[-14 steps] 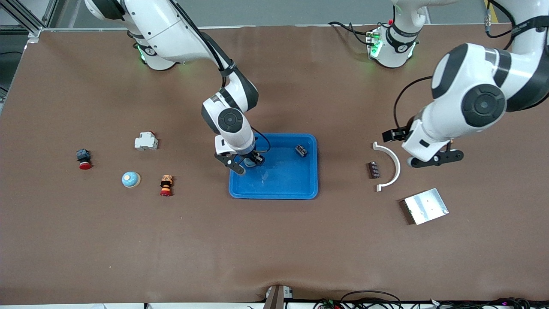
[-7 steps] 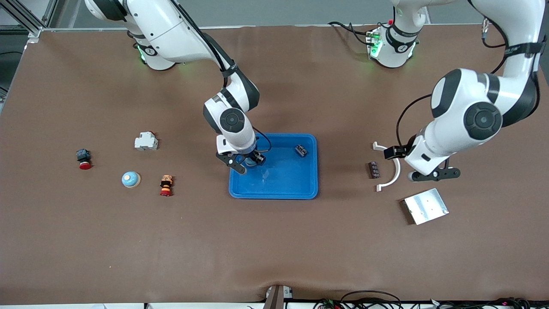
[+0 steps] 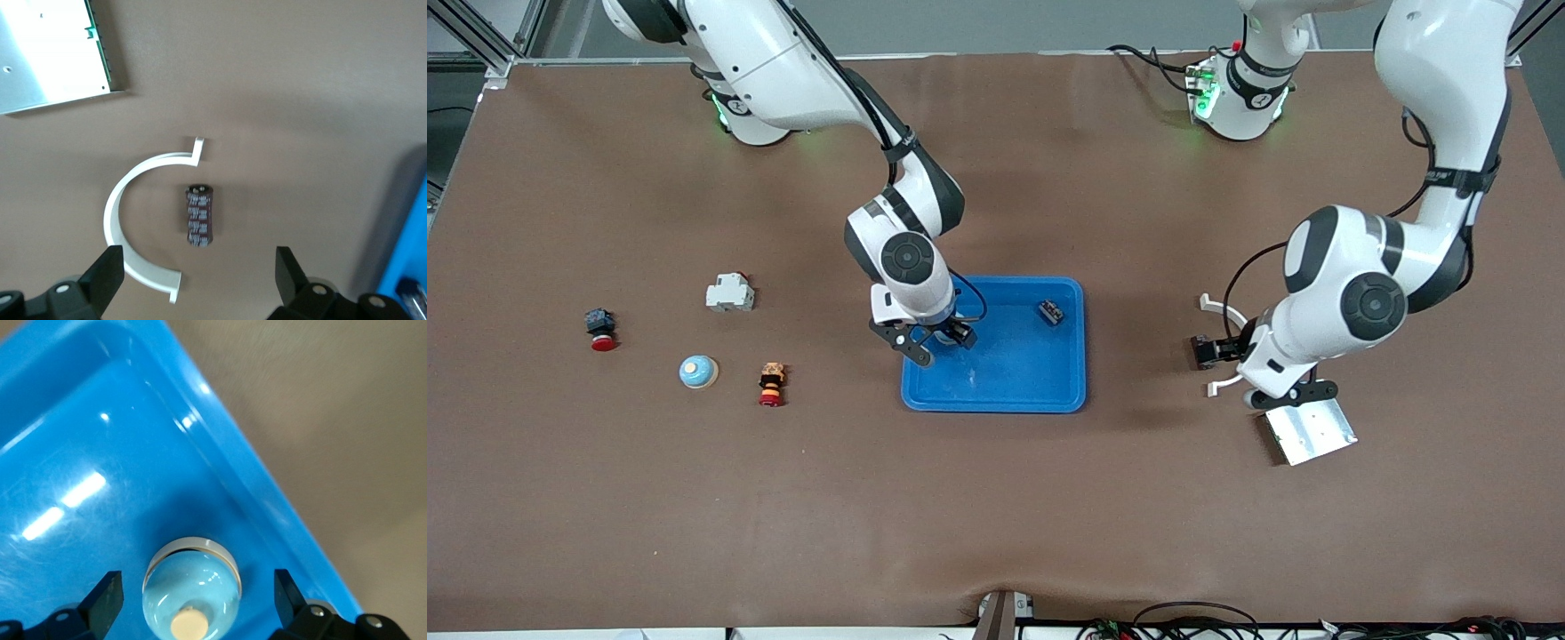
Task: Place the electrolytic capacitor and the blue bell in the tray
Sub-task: 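Lower the bell into the tray while the left gripper grasps the second capacitor, then carry the capacitor to the tray while the right gripper grasps the second bell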
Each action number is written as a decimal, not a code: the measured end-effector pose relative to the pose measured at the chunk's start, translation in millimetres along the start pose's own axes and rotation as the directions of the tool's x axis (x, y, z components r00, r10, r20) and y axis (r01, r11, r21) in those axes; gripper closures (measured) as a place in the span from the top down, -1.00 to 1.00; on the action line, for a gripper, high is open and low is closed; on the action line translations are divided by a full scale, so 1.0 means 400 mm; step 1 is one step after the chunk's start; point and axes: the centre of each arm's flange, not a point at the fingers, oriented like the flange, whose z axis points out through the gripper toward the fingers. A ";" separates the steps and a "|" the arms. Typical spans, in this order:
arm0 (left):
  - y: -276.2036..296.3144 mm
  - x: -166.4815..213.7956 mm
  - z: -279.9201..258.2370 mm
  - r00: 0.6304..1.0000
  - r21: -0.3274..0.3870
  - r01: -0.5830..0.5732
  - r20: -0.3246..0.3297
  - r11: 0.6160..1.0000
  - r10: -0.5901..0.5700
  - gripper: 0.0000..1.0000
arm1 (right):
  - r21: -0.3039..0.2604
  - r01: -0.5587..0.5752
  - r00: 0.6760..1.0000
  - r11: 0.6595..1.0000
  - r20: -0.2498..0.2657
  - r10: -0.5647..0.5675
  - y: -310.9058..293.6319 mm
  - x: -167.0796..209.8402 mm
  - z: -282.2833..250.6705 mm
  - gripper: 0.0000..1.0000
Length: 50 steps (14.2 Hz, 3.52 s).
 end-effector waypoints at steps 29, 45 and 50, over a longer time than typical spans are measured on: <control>0.000 -0.045 0.306 0.996 0.010 0.026 0.082 1.000 -0.027 0.99 | -0.012 0.664 0.742 0.748 -0.121 -0.660 0.861 0.718 -0.182 1.00; 0.008 -0.035 0.289 0.989 0.009 0.134 0.063 0.991 -0.135 -0.35 | -0.022 0.675 0.717 0.737 -0.217 -0.663 0.871 0.768 0.020 1.00; 0.108 -0.021 0.182 0.981 -0.007 0.193 0.008 0.981 -0.192 -0.35 | -0.020 0.673 0.720 0.739 -0.210 -0.661 0.872 0.773 0.034 1.00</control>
